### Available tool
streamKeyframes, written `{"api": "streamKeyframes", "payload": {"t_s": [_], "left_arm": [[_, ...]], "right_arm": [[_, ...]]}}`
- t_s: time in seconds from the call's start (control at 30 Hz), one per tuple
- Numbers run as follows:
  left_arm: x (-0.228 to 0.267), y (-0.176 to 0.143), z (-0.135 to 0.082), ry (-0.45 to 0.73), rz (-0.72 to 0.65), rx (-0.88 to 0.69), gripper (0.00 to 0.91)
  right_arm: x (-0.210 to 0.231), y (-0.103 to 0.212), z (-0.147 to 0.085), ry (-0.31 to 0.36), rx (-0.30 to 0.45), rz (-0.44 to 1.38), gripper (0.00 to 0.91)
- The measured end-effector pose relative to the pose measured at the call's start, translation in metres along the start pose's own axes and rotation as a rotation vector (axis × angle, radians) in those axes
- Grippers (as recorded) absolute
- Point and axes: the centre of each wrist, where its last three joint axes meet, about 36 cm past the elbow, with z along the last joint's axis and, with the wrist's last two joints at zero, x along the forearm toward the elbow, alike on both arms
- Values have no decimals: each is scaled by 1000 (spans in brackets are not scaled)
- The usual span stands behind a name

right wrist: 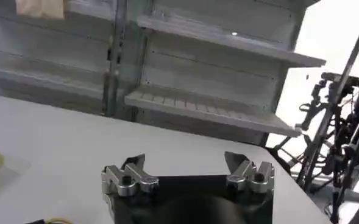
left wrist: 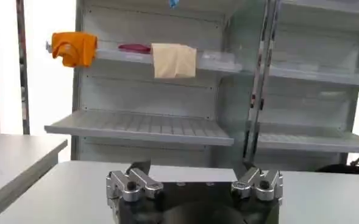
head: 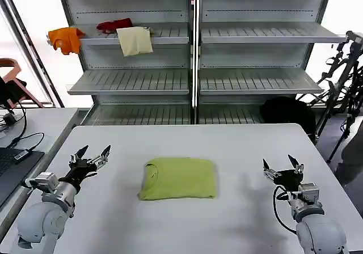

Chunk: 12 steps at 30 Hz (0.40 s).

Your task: Fold and organize the clothes.

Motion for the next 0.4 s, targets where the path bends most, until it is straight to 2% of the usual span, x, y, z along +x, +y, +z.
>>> {"api": "streamKeyframes", "payload": {"t_s": [0.4], "left_arm": [[-2,0,5,3,1,-6,907]], "right_arm": [[-1,1,-1,1,-2,-12,907]]}}
